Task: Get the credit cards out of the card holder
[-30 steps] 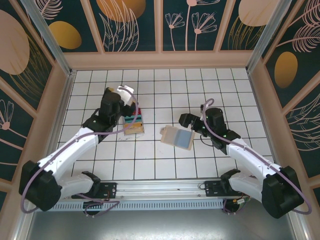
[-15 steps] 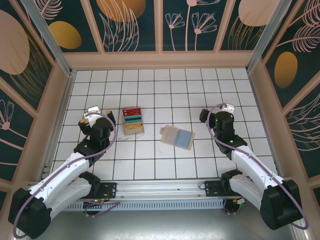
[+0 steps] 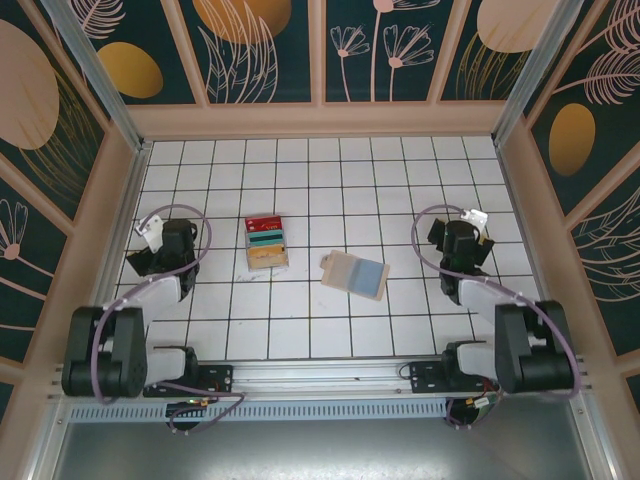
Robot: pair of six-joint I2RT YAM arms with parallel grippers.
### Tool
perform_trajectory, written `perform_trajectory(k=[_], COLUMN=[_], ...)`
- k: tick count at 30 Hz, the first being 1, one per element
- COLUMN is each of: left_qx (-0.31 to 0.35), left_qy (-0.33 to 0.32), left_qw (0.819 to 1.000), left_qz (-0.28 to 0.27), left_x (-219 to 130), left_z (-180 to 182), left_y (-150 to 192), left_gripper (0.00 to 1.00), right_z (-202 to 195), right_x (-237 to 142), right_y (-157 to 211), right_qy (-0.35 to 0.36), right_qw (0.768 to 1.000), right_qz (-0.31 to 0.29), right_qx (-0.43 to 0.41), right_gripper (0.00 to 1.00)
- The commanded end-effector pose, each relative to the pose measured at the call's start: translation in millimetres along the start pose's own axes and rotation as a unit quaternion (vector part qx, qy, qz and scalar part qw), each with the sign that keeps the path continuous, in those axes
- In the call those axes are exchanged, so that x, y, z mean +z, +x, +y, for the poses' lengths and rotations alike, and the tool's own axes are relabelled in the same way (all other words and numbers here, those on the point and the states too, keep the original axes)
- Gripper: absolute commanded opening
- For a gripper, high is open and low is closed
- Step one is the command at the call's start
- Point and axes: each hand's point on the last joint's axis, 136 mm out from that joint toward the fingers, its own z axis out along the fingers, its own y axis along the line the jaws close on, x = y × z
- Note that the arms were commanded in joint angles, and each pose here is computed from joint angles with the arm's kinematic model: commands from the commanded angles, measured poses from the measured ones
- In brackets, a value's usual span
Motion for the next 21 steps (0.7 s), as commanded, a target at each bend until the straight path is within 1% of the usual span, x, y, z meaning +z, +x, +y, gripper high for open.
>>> perform_trajectory(k=[1, 2, 5, 8, 9, 10, 13, 15, 16, 17, 18, 20, 21], left_qx=[-0.024, -0.017, -0.031, -0.037, -0.043, -0.038, -0.027, -0.036, -0.04, -0.031, -0.031, -0.026, -0.02], left_qy=[0.036, 0.048, 0.07, 0.094, 0.108, 0.123, 0.167, 0.202, 0.22, 0.233, 0.237, 0.25, 0.262], left_qw=[0.998, 0.997, 0.995, 0.99, 0.987, 0.986, 0.979, 0.97, 0.963, 0.96, 0.959, 0.955, 0.952], left_qz=[-0.053, -0.052, -0.064, -0.096, -0.107, -0.107, -0.111, -0.13, -0.151, -0.151, -0.154, -0.157, -0.159], left_x=[8.2, 9.4, 11.0, 8.0, 5.6, 4.5, -0.6, -10.8, -18.0, -20.9, -22.3, -25.6, -27.9], left_z=[-17.2, -23.5, -34.3, -41.6, -44.3, -49.5, -63.7, -68.7, -68.5, -71.2, -72.0, -74.8, -78.3], left_y=[-22.9, -24.2, -31.6, -41.4, -44.4, -43.8, -44.8, -46.5, -46.5, -43.5, -44.1, -43.0, -41.8], left_gripper=[0.99, 0.99, 0.99, 0.99, 0.99, 0.99, 0.99, 0.99, 0.99, 0.99, 0.99, 0.99, 0.99], right_z=[12.4, 15.6, 22.0, 33.6, 36.4, 37.1, 40.3, 36.3, 35.2, 33.9, 32.3, 32.8, 33.4], right_x=[11.3, 14.9, 28.4, 28.7, 30.1, 31.0, 19.1, 9.1, 3.8, 0.4, -5.1, -1.9, -1.2], right_y=[-34.2, -33.2, -32.1, -39.7, -35.9, -34.2, -35.8, -34.4, -33.1, -29.2, -30.4, -26.4, -28.9], right_qy=[-0.016, -0.022, -0.025, -0.062, -0.076, -0.082, -0.128, -0.148, -0.157, -0.161, -0.163, -0.162, -0.163], right_qw=[0.998, 0.998, 0.998, 0.994, 0.993, 0.993, 0.986, 0.981, 0.979, 0.977, 0.973, 0.976, 0.975], right_qz=[-0.064, -0.067, -0.064, -0.091, -0.092, -0.088, -0.106, -0.123, -0.133, -0.141, -0.163, -0.147, -0.151], right_qx=[0.008, 0.002, -0.006, -0.015, -0.017, -0.017, -0.013, -0.001, 0.002, 0.001, 0.002, 0.002, 0.002], right_gripper=[0.99, 0.99, 0.99, 0.99, 0.99, 0.99, 0.99, 0.99, 0.99, 0.99, 0.99, 0.99, 0.99])
